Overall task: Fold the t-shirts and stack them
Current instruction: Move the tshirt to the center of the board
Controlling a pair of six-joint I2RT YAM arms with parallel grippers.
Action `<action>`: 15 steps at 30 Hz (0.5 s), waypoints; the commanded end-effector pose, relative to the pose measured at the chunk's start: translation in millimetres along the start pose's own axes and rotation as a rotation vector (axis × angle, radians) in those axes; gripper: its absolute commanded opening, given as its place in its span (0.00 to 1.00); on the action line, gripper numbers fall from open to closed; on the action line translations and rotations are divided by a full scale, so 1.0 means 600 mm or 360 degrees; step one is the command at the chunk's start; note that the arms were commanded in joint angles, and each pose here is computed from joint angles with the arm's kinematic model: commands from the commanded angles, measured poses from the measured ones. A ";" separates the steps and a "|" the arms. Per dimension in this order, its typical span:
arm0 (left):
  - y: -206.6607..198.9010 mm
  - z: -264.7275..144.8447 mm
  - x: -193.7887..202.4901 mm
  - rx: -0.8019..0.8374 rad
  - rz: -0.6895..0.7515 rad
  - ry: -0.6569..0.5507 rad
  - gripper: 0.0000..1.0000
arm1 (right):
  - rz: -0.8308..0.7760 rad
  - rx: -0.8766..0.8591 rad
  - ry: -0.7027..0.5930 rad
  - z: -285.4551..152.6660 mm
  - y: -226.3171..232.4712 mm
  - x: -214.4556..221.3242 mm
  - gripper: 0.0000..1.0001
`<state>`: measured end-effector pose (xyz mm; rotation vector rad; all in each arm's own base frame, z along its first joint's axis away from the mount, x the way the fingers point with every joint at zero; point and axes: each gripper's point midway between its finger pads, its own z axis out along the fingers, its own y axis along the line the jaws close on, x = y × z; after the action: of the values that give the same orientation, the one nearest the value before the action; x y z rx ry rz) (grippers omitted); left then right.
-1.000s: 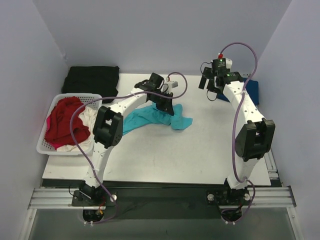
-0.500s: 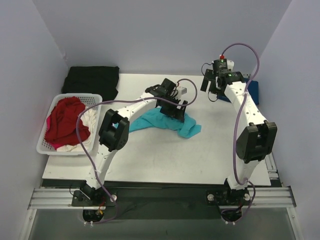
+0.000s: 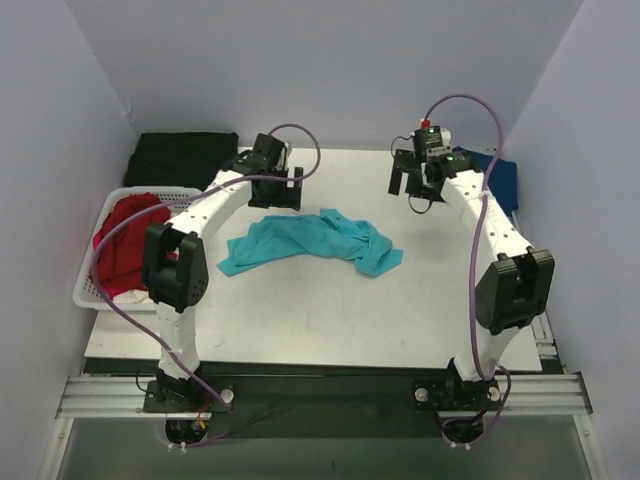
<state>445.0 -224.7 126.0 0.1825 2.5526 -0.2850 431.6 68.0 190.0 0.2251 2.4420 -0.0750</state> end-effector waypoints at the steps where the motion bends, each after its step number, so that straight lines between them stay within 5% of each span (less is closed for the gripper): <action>1: 0.016 -0.024 -0.013 -0.0029 -0.0018 -0.0053 0.97 | -0.0138 -0.0128 0.0030 -0.022 0.084 0.030 1.00; 8: 0.083 0.012 0.025 -0.0184 -0.0079 0.0077 0.92 | -0.0253 -0.0172 0.0208 0.007 0.168 0.079 0.84; 15: 0.145 0.048 0.033 -0.0226 -0.0258 0.0080 0.85 | -0.0334 -0.0226 0.0356 0.049 0.211 0.127 0.80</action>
<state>445.2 -156.2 83.7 0.0015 2.6595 -0.1568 420.4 193.2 121.3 -0.0708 2.6331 0.0246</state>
